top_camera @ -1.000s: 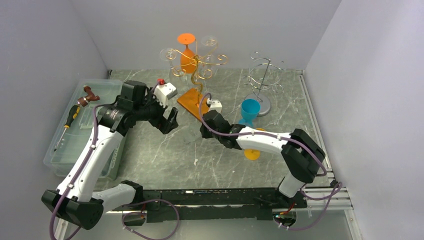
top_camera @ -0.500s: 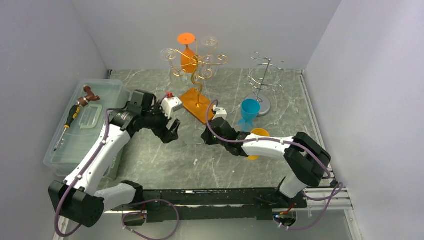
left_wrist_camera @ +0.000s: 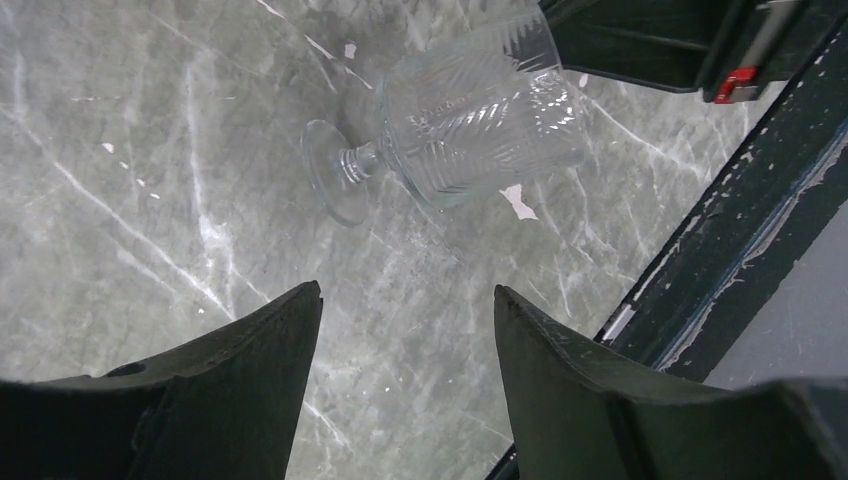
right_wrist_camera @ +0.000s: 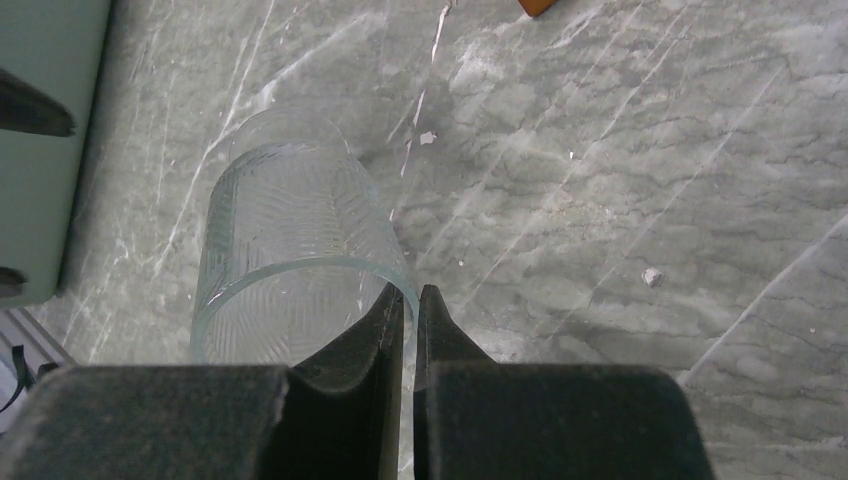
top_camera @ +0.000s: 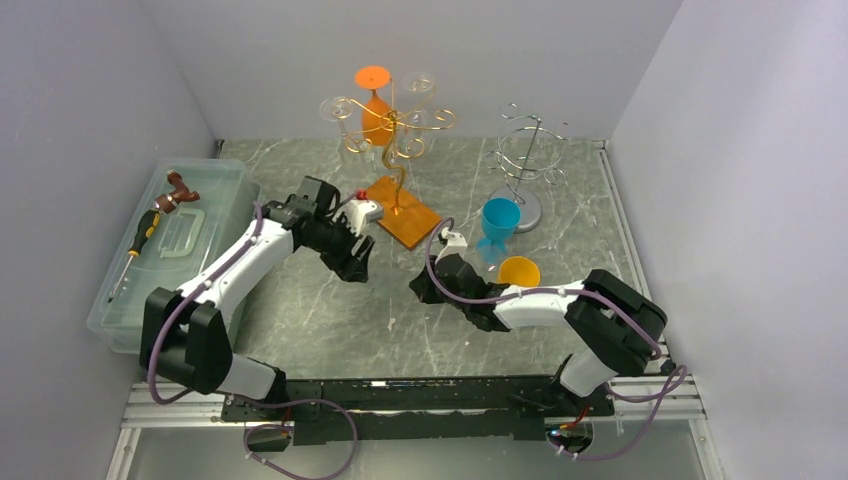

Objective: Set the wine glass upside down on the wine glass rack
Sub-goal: Pick up the wine glass at the center of the board.

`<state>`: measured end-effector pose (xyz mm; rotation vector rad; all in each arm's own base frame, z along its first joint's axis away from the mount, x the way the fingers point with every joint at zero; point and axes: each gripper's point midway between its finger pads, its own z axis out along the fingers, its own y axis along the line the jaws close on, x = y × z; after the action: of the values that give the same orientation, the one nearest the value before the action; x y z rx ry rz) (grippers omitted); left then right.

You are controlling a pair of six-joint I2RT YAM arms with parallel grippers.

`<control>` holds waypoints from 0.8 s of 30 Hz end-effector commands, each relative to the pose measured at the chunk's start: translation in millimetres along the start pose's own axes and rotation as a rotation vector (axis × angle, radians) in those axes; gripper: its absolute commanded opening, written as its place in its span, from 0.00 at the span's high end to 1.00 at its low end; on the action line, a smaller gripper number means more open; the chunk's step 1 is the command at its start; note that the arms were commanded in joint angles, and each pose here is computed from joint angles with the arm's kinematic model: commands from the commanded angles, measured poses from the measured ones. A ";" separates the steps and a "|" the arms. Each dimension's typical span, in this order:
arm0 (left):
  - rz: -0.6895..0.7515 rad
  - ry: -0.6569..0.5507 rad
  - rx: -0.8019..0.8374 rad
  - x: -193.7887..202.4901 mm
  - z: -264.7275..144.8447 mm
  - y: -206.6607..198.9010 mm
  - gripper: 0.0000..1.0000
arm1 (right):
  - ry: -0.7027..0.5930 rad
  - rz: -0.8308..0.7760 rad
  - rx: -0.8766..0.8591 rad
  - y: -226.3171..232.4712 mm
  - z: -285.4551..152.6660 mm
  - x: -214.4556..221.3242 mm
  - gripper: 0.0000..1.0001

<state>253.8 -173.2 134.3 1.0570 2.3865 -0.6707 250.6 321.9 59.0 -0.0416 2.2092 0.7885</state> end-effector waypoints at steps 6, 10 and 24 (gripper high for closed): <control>0.026 0.057 0.046 14.0 44.7 6.9 0.35 | 0.006 -0.039 0.032 -15.7 -2.3 9.8 1.00; 0.017 0.094 0.036 13.7 59.3 17.0 0.36 | 0.022 -0.040 0.026 -16.9 0.5 15.9 1.00; 0.048 0.088 -0.087 13.1 69.6 45.4 0.26 | 0.068 -0.055 0.042 -26.9 5.5 32.4 1.00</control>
<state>276.2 -179.1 46.6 1.1311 2.5214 -0.5852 248.9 322.9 46.8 -0.0524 2.2043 0.8027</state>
